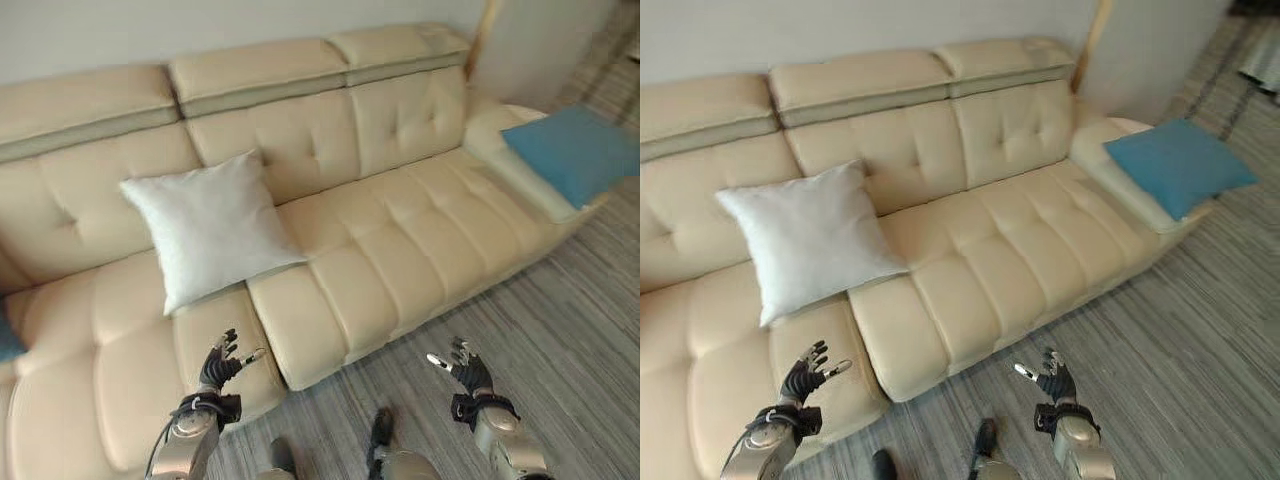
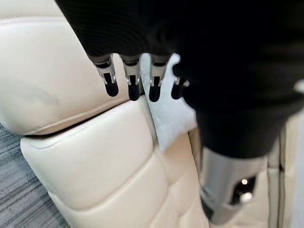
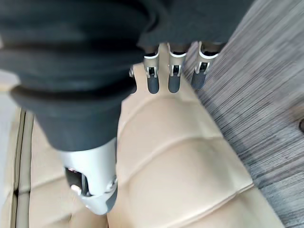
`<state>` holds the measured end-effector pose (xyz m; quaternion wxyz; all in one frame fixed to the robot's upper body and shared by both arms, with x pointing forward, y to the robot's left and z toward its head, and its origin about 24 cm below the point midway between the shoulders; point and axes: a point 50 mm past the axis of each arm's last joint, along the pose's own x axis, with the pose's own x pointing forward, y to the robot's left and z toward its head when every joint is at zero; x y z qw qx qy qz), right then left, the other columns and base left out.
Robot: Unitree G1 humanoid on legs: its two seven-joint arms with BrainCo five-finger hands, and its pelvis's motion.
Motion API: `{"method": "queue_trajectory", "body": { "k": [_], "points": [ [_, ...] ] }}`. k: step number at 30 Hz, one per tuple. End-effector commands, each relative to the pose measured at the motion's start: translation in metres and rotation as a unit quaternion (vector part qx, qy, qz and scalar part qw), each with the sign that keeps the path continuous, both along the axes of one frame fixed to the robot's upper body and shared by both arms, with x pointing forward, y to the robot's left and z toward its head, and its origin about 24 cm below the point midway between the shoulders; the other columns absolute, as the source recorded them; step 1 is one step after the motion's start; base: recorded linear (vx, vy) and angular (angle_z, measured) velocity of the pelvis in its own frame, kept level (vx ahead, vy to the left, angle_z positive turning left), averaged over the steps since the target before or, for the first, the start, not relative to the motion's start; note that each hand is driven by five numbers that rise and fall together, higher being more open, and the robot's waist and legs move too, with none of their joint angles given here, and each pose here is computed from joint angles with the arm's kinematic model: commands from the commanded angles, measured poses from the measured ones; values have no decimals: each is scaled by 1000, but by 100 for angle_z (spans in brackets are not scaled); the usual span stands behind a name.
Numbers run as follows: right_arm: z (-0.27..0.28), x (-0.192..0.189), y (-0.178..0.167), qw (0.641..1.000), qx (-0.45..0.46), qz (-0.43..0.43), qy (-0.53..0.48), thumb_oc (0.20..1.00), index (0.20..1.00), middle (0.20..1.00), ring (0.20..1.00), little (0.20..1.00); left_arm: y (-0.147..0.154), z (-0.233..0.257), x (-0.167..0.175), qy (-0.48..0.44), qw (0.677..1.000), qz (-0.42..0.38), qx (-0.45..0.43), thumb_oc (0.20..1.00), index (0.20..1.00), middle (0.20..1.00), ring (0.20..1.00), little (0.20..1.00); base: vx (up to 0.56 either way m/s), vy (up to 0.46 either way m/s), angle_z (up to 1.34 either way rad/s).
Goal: Pick up all the scattered cushions and arrange them neatly on the sofa.
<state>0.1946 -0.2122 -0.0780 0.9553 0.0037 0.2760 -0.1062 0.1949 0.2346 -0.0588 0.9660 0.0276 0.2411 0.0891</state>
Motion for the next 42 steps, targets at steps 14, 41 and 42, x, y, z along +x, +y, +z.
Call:
{"method": "queue_trajectory", "body": {
  "k": [14, 41, 42],
  "points": [
    [24, 10, -18, 998, -39, 17, -50, 1000, 1000, 1000, 1000, 1000, -20, 14, 21, -52, 998, -26, -38, 1000, 1000, 1000, 1000, 1000, 117, -188, -73],
    [34, 25, 3, 993, -26, 87, -75, 1000, 1000, 1000, 1000, 1000, -8, -2, -3, 2, 999, -35, -35, 1000, 1000, 1000, 1000, 1000, 217, 90, -81],
    [34, 26, 2, 993, -26, 83, -77, 1000, 1000, 1000, 1000, 1000, -10, -1, 0, -1, 999, -40, -37, 1000, 1000, 1000, 1000, 1000, 201, 34, -37]
  ]
}}
